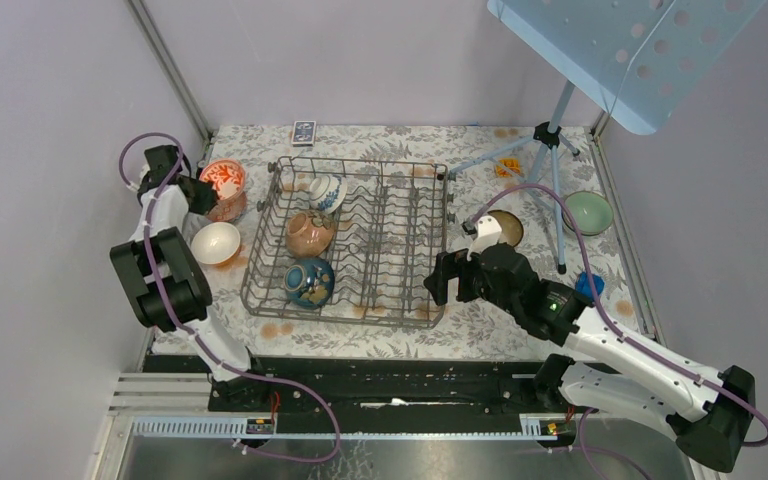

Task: Unload the bowls from the dish rack
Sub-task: Place the bowl with the bowl.

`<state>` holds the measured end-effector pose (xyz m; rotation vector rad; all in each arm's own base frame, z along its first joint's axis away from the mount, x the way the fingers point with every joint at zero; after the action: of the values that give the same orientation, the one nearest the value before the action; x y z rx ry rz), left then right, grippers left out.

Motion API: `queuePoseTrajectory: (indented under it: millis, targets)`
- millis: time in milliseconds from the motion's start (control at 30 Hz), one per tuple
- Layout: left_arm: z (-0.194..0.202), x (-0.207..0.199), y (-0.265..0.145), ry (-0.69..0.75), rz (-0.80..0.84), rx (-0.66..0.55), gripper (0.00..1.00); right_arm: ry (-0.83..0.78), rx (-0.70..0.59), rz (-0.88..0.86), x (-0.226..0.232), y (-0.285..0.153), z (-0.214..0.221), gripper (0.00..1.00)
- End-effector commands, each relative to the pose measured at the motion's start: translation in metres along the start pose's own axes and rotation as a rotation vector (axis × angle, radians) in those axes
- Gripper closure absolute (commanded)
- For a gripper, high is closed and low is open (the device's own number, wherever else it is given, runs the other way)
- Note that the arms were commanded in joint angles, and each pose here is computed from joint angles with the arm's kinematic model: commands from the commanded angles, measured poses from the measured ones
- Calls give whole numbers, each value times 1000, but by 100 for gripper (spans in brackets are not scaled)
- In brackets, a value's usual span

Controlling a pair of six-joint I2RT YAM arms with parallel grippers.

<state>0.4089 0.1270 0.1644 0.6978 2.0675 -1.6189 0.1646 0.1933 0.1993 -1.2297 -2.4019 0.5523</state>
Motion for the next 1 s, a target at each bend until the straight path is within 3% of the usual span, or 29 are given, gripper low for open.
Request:
queuePoseTrajectory:
  millis: [0,967]
  targets:
    - [-22,-24,-4,3,79,-73,100,-2,-56,17,-3,-4,-10,2]
    - [-19,13,26,15,-37,-62,100,29,-31,26,-5,-1,0,2]
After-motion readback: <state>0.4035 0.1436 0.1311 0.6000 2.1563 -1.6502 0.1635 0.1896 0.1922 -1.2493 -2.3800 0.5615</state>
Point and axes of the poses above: each gripper's point midway between its finger pads, its own y axis out along the fingers, its own x axis along the line the jaws close on, z = x × y, the point moved 5 cm from there along -y, back along the fingers, and after that the axes turned 11 degrees about -y, right-handed, at the moved point
